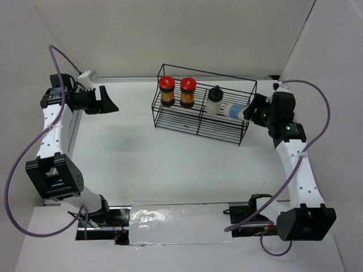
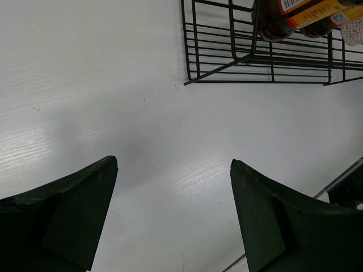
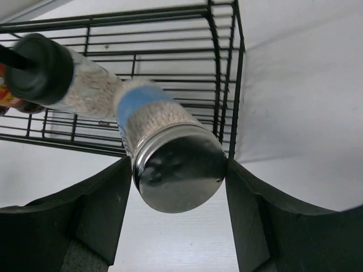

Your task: Organize the condiment bottles

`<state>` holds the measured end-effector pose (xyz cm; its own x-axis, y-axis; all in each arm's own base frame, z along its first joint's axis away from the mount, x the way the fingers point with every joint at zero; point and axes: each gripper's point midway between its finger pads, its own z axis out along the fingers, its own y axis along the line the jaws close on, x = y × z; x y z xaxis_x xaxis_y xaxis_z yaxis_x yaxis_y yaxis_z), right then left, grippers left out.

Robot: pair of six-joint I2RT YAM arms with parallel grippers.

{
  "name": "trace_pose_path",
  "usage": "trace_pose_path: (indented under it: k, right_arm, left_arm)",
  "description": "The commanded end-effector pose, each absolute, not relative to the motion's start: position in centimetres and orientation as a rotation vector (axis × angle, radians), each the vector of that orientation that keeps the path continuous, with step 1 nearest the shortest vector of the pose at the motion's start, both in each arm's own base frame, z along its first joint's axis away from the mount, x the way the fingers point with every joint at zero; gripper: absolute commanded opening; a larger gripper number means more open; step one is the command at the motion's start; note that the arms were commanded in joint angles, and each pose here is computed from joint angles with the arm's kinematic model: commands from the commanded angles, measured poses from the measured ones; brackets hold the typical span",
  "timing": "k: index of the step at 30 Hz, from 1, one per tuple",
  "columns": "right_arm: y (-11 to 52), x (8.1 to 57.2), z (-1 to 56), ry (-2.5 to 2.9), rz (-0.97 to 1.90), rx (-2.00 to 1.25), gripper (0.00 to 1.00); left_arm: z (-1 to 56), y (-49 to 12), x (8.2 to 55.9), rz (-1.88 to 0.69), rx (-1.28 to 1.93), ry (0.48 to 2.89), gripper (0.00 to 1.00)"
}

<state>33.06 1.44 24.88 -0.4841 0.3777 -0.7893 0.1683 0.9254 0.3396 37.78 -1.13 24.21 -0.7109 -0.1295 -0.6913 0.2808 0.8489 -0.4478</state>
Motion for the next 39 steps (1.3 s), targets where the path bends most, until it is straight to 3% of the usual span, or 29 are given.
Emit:
trace_pose_path:
  k: [1, 11, 26, 32, 39]
  right_arm:
    - [1.9, 34.0, 30.4, 2.038, 0.196, 0.17, 0.23]
    - [2.4, 36.6, 29.9, 2.217, 0.083, -0.017, 0.05]
    - [6.8, 38.9, 31.6, 2.207, -0.308, -0.359, 0.03]
    - [7.3, 39.3, 31.7, 2.181, -0.497, -0.366, 0.0]
    - [6.5, 40.2, 32.5, 2.136, -0.526, -0.311, 0.0]
  left_arm:
    - [25.8, -1.2, 38.4, -0.703, 0.136, 2.214, 0.93]
    - [26.0, -1.2, 38.4, -0.695, 0.143, 2.208, 0.93]
    - [26.0, -1.3, 38.1, -0.695, 0.14, 2.213, 0.93]
    - [26.0, -1.2, 38.1, -0.69, 0.144, 2.213, 0.93]
    - [25.7, -1.2, 38.1, -0.7, 0.136, 2.221, 0.93]
